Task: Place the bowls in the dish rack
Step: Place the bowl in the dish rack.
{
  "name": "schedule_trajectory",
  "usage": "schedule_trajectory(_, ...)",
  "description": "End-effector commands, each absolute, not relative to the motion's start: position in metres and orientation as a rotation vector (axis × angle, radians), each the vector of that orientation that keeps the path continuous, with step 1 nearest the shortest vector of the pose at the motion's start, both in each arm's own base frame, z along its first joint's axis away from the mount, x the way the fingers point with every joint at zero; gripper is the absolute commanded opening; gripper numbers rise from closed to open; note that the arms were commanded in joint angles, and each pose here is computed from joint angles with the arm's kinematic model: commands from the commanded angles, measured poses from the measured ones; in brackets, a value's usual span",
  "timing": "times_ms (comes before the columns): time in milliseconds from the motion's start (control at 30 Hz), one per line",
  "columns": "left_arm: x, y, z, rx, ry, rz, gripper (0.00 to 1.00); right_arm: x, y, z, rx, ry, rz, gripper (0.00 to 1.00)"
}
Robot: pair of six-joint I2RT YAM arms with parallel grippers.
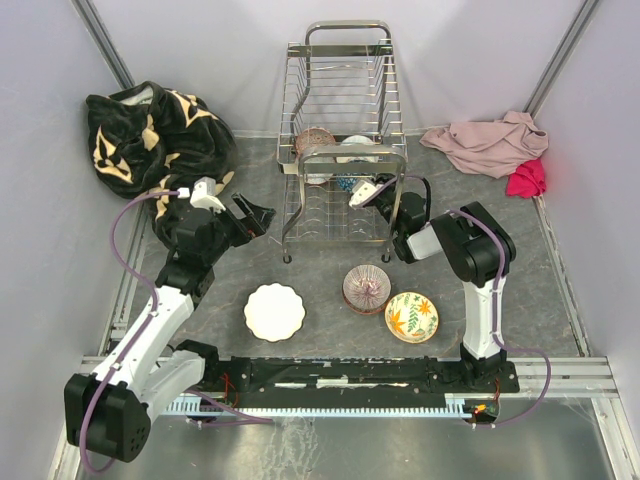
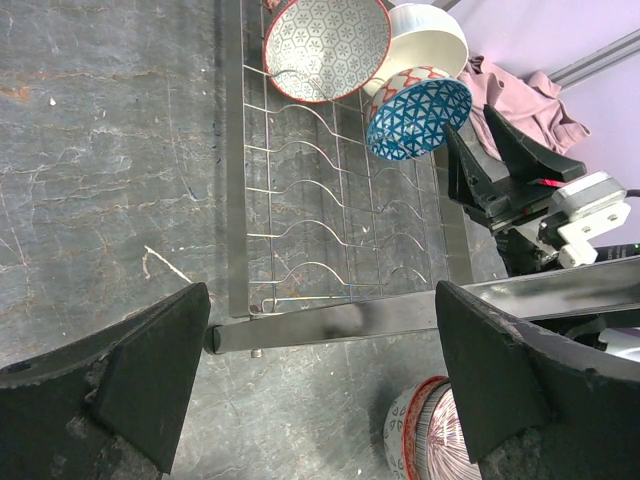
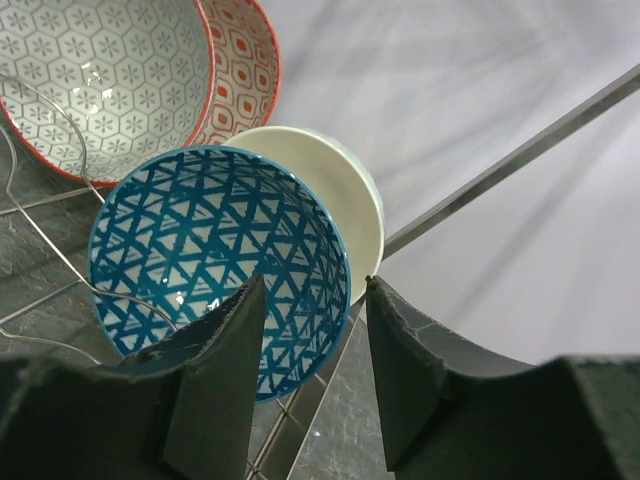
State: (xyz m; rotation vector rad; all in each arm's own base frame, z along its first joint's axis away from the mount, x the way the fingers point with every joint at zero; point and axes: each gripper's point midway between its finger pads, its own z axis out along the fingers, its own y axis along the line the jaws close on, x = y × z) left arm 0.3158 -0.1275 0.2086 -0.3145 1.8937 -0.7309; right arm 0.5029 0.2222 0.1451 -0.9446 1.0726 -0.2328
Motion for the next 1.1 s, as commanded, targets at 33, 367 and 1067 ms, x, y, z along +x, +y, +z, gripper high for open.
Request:
schedule_trajectory(33, 0.316, -0.129, 0.232, -0.279, 1.823, -0.75, 0.99, 0.494, 0.224, 0.203, -0.783, 0.988, -0.14, 0.58)
schedule_trajectory(367, 0.316, -0.13, 0.237, -0.274, 1.815, -0.754, 0.99, 0.49, 0.199, 0.222, -0.625, 1.052, -0.045, 0.66)
schedule_trajectory(1067, 0.299, -0.119, 0.265, -0.279, 1.808, -0.709, 0.99, 0.435, 0.046, 0.226, 0.258, 1.61, -0.089, 0.94)
